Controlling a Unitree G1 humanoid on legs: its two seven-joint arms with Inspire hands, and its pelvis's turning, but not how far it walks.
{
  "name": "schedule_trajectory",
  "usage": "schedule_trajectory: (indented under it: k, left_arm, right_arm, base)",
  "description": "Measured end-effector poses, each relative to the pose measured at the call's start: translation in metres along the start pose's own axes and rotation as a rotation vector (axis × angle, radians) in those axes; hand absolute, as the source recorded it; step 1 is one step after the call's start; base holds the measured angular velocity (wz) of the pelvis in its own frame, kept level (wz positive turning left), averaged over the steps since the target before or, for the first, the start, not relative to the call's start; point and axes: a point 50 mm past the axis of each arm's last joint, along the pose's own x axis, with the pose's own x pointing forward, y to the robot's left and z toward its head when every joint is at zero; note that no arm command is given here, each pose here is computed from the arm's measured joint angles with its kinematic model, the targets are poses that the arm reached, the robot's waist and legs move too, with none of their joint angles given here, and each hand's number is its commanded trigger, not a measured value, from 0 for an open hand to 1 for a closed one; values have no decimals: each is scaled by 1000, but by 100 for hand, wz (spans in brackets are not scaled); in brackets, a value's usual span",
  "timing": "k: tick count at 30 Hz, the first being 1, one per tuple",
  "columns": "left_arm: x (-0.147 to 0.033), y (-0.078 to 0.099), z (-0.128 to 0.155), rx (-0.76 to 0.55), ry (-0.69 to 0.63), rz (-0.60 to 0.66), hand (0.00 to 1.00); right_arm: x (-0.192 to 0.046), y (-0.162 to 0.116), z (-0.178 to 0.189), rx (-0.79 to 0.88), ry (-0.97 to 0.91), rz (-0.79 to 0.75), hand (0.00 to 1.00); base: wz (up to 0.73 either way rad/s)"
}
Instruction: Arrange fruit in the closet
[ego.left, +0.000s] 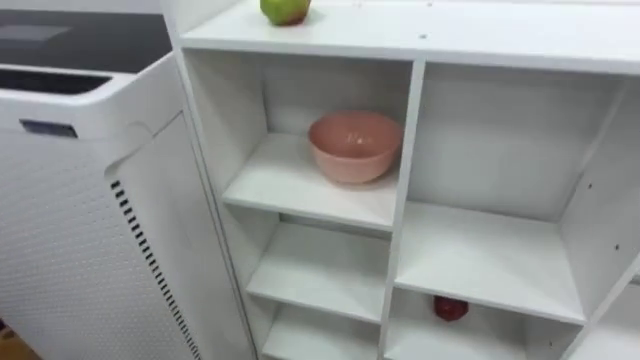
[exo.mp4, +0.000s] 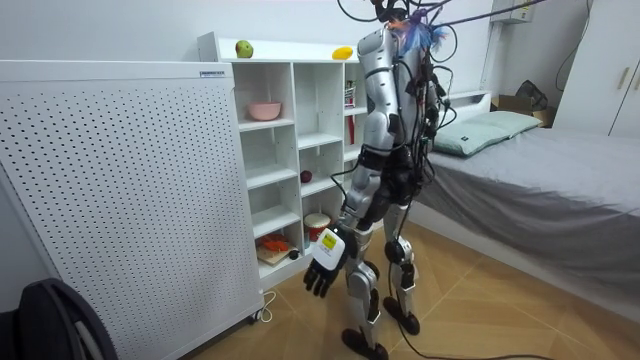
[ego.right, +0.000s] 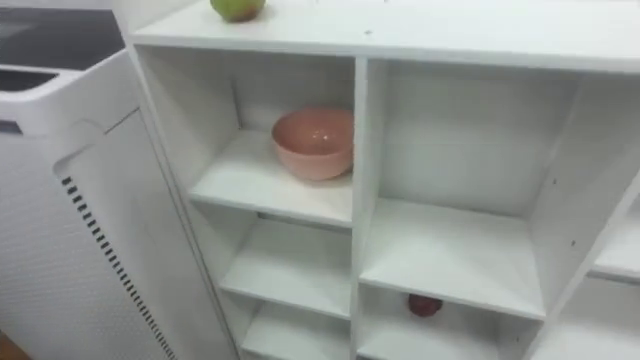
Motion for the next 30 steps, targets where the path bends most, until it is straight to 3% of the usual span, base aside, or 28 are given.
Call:
schedule_trajectory:
  k: [4,10,30]
  left_arm:
    - [-3,-11,-1,-11,6,5,0]
    - [-2,-13,10,-47,-3,46,0]
    - [2,-26,29,-88,-8,-29,0]
  right_arm:
    - [-4,10,-7,128,95,8,0]
    - [-6,15,-8,242,173,13,0]
    - [-8,34,-15,418,371,252,0]
  base:
    - [-6]
    - [-10]
    - [-7]
